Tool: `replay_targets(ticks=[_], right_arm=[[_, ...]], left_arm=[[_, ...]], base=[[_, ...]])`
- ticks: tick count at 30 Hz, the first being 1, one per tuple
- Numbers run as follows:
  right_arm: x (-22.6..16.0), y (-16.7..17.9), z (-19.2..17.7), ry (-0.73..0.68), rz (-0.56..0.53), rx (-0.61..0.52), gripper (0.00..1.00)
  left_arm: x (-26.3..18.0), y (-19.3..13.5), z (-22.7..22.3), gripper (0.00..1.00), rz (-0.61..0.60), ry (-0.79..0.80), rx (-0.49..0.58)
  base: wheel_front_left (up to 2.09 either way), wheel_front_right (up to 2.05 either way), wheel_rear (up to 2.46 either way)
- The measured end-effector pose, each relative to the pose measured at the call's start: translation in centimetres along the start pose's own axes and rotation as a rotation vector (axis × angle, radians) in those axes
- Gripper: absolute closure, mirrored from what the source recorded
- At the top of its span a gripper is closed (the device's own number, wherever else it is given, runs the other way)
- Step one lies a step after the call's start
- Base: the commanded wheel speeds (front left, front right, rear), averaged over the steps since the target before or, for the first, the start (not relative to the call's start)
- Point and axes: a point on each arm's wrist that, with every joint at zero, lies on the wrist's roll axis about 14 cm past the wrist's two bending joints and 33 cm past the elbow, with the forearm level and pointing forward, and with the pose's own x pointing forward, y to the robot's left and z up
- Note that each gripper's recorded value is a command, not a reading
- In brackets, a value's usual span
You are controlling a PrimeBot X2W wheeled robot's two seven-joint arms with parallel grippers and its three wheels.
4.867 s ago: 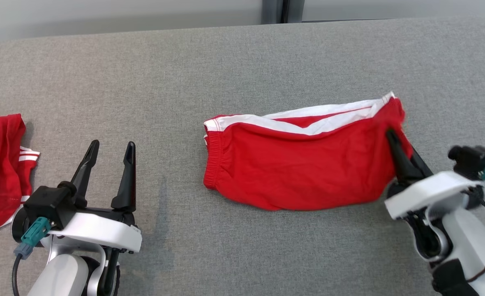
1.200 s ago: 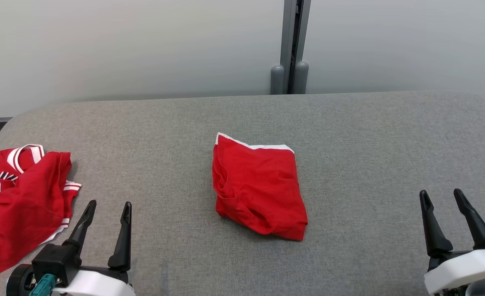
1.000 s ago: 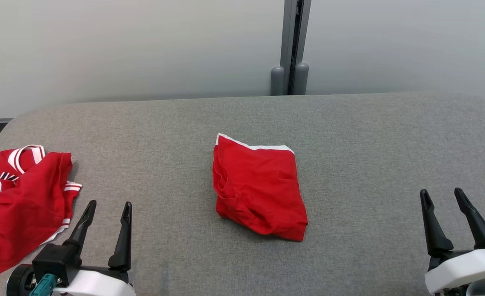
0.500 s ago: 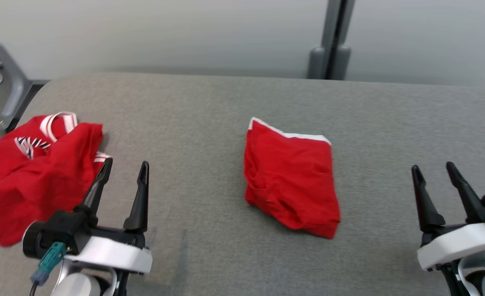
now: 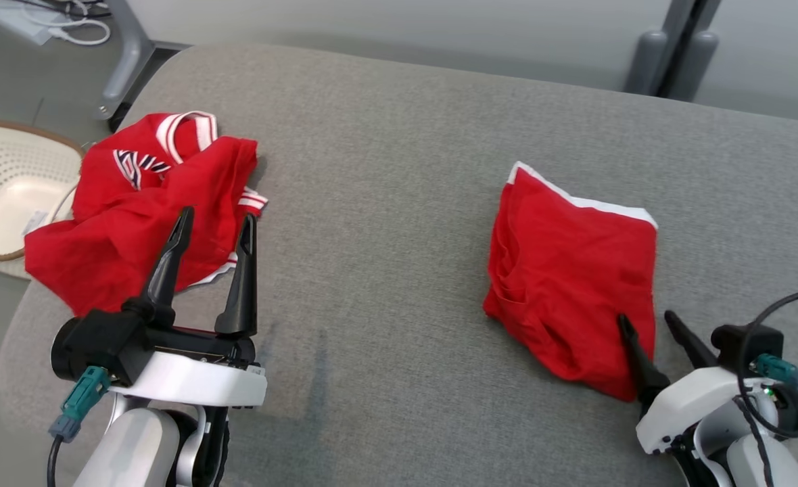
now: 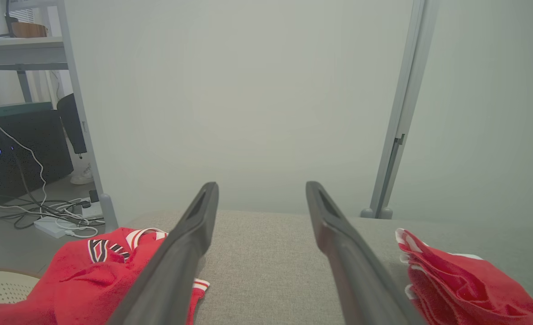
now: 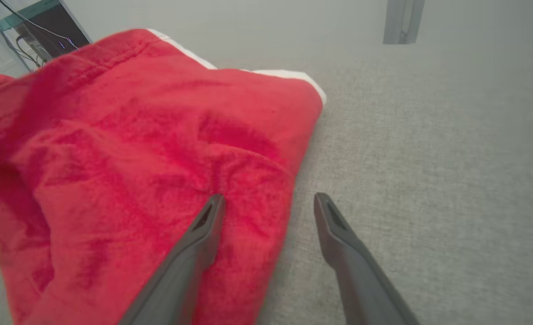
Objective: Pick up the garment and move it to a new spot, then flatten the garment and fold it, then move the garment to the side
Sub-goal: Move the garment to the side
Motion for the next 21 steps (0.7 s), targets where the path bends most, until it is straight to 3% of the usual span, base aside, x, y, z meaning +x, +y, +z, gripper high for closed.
replay_targets(ticks=[8,9,11,21], right_arm=[[1.3,0.9,-3.1,0.112,0.029,0.062,0.00],[1.4,1.0,-3.1,0.117,0.032,0.070,0.13],[1.4,1.2,-3.2,0.130,0.042,0.083,1.00],[0.5,1.1,-2.7,0.135,0.068,0.088,1.00]], left_arm=[[-0.1,0.9,0.6,0.00,0.027,-0.025,0.015],[-0.2,0.9,0.5,0.00,0.027,-0.023,0.015],[-0.4,0.9,0.2,0.00,0.026,-0.015,0.015],[0.4,0.0,0.0,0.00,-0.016,-0.025,0.024]], base=[[0.00,0.00,0.00],[0.00,0.00,0.00],[0.00,0.00,0.00],[0.00,0.00,0.00]])
